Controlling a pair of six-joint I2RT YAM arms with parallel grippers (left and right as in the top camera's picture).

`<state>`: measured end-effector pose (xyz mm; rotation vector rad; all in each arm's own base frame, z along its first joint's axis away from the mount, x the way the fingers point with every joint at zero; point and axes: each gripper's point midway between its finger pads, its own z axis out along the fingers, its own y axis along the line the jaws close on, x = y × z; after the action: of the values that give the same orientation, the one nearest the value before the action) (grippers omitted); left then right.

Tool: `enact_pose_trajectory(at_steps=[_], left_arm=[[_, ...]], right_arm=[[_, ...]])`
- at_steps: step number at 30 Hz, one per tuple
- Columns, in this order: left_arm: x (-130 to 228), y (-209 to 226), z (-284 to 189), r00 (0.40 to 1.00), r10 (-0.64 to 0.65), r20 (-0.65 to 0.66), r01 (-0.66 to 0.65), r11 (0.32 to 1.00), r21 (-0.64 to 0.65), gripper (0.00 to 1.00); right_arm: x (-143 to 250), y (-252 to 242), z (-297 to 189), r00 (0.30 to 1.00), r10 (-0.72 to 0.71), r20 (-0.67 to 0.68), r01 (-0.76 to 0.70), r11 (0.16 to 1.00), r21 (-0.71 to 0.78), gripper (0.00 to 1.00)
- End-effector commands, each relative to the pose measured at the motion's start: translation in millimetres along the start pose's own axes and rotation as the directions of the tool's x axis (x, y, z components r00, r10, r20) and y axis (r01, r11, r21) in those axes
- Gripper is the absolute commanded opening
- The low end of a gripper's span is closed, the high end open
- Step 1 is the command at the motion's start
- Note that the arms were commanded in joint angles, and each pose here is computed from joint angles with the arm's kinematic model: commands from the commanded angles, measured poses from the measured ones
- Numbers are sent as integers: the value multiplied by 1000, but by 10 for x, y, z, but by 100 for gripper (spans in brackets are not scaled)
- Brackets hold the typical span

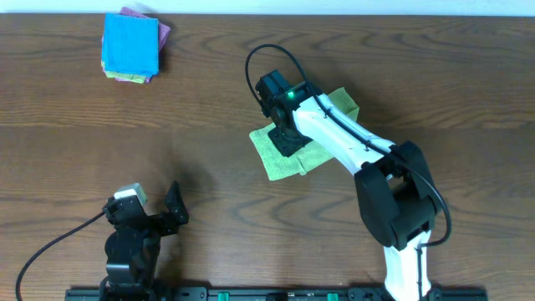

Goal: Fold the cloth

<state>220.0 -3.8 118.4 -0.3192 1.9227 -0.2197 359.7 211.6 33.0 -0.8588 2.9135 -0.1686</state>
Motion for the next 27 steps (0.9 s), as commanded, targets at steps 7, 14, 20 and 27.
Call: enact_pose_trajectory(at_steps=[7, 14, 20, 27], left_arm=[[73, 46, 26, 1000, 0, -14, 0, 1000, -16, 96], [73, 46, 26, 1000, 0, -15, 0, 1000, -16, 96], [73, 46, 26, 1000, 0, -14, 0, 1000, -16, 95], [73, 46, 26, 1000, 0, -15, 0, 1000, -16, 95]], right_arm=[[187, 39, 277, 999, -5, -46, 5, 1000, 0, 2], [228, -71, 193, 997, 36, -62, -33, 998, 60, 13], [281, -74, 175, 996, 34, -83, -29, 998, 60, 6], [240, -124, 2, 995, 82, -50, -78, 994, 77, 2]])
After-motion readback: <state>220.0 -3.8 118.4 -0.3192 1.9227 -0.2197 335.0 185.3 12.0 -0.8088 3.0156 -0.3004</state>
